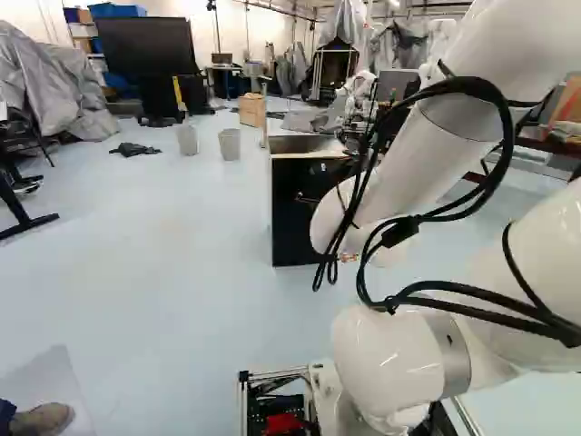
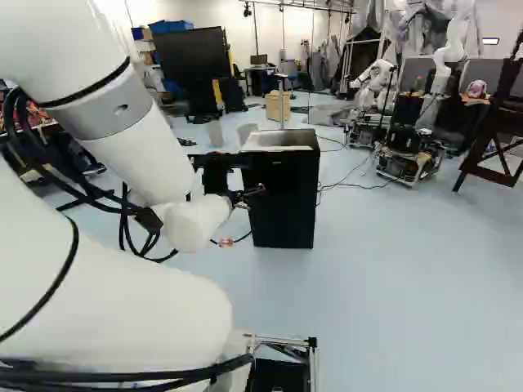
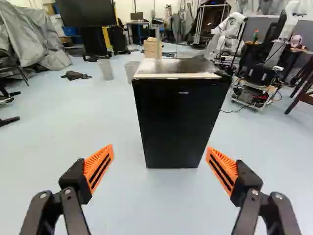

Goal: Grab a drink from the fridge

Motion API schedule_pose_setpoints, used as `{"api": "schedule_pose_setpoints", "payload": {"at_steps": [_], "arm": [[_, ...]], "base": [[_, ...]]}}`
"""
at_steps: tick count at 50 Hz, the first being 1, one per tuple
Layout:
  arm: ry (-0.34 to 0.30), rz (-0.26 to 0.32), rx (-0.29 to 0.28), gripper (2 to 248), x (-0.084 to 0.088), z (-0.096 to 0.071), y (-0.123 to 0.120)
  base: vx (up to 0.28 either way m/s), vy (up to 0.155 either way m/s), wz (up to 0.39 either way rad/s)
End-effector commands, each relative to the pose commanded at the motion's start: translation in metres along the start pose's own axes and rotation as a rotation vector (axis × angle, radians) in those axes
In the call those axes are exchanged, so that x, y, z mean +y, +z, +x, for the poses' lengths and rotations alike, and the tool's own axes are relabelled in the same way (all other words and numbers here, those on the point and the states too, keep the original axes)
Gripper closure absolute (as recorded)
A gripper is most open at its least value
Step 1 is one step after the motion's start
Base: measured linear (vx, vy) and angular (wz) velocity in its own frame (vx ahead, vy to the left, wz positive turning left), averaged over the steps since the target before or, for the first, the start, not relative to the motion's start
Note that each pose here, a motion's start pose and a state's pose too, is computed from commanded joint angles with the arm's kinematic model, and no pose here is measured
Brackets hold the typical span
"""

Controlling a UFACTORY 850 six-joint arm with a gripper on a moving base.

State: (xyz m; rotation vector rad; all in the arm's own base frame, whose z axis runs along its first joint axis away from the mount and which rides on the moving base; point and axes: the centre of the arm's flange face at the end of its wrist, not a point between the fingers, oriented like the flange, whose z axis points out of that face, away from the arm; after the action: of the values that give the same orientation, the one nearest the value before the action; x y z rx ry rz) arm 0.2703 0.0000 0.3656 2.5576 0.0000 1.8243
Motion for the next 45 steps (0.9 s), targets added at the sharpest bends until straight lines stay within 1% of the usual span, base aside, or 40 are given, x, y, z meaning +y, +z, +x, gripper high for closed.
{"api": "schedule_pose_setpoints", "payload": {"at_steps": [19,45], "arm": [[0.000,0.000,0.000,3,0.0000,0.0000,0.0000],[0.000,0.000,0.000,3,0.0000,0.0000,0.0000]], "base": [[0.007,0.000,0.000],[0.043,0.011,-0.014]]}}
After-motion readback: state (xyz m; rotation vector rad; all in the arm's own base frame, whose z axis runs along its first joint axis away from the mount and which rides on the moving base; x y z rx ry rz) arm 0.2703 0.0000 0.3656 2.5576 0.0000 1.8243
